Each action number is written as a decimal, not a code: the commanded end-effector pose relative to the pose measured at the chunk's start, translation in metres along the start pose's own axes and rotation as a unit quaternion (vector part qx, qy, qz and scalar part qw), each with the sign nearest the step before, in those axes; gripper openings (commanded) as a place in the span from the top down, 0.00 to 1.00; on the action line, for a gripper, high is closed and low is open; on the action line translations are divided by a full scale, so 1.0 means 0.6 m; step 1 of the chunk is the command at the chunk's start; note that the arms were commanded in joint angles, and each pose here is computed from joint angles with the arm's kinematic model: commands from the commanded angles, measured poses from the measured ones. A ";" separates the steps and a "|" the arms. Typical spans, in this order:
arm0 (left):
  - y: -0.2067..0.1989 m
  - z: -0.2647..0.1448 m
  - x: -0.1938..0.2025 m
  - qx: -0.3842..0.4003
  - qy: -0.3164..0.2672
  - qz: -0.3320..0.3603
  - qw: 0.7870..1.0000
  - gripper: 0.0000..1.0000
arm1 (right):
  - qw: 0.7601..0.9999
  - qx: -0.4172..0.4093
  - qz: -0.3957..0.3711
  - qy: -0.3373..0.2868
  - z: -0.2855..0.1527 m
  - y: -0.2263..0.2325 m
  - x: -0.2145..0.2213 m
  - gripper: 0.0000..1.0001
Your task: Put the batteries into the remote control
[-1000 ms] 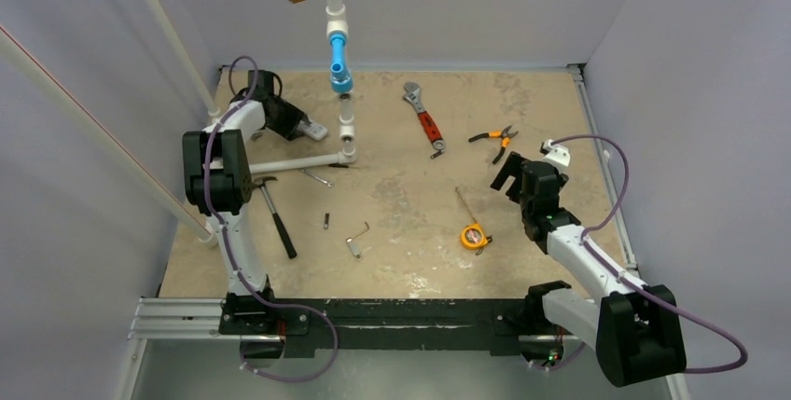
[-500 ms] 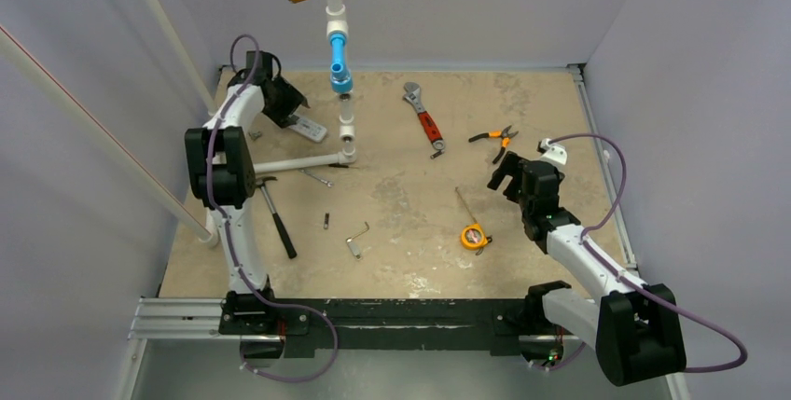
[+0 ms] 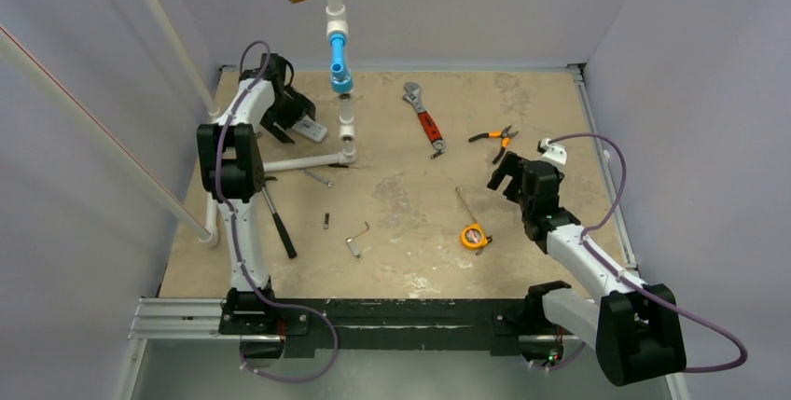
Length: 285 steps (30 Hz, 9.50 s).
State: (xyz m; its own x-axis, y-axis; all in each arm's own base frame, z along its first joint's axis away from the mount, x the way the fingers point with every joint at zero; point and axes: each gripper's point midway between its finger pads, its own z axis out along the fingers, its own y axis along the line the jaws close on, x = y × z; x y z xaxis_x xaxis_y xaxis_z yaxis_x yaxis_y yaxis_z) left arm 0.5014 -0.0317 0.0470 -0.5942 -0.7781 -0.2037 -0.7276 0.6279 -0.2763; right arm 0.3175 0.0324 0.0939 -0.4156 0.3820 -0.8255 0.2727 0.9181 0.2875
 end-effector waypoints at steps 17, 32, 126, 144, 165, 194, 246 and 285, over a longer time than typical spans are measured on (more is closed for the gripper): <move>-0.026 -0.008 -0.005 -0.066 -0.052 -0.072 0.994 0.11 | 0.999 -0.007 0.008 -0.036 -0.007 0.010 -0.035 0.02; -0.007 0.003 0.007 -0.117 -0.057 -0.044 0.990 0.50 | 0.999 -0.014 0.013 -0.051 -0.016 0.011 -0.044 0.02; 0.015 0.016 -0.018 -0.031 0.010 0.178 0.984 0.44 | 0.998 -0.024 0.016 -0.048 -0.016 0.015 -0.038 0.02; -0.004 -0.052 -0.027 0.058 -0.080 0.196 0.976 1.00 | 0.998 -0.021 0.012 -0.052 -0.019 0.015 -0.045 0.02; 0.041 -0.282 0.095 0.135 -0.225 0.241 0.935 1.00 | 0.996 -0.059 0.043 -0.054 -0.029 0.045 -0.062 0.01; 0.107 -0.414 0.555 0.552 -0.049 0.461 0.693 1.00 | 0.896 -0.441 -0.040 0.020 -0.166 0.253 0.005 0.08; -0.070 -0.623 0.622 0.768 0.017 0.384 0.513 1.00 | 0.630 -0.773 0.041 0.063 -0.401 0.392 -0.010 0.02; -0.093 -0.511 0.526 0.613 -0.103 0.356 0.697 0.02 | 0.768 -0.637 -0.029 0.058 -0.303 0.388 0.012 1.00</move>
State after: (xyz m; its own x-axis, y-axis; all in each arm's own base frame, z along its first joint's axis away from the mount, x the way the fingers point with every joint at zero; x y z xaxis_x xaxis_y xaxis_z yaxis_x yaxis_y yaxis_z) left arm 0.2220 -0.3303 0.2776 -0.5860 -0.2907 -0.7564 0.7002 0.2881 -0.6532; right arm 0.1890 0.2758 0.2579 -0.5874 0.2993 -0.7519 -0.7851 0.0149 0.6192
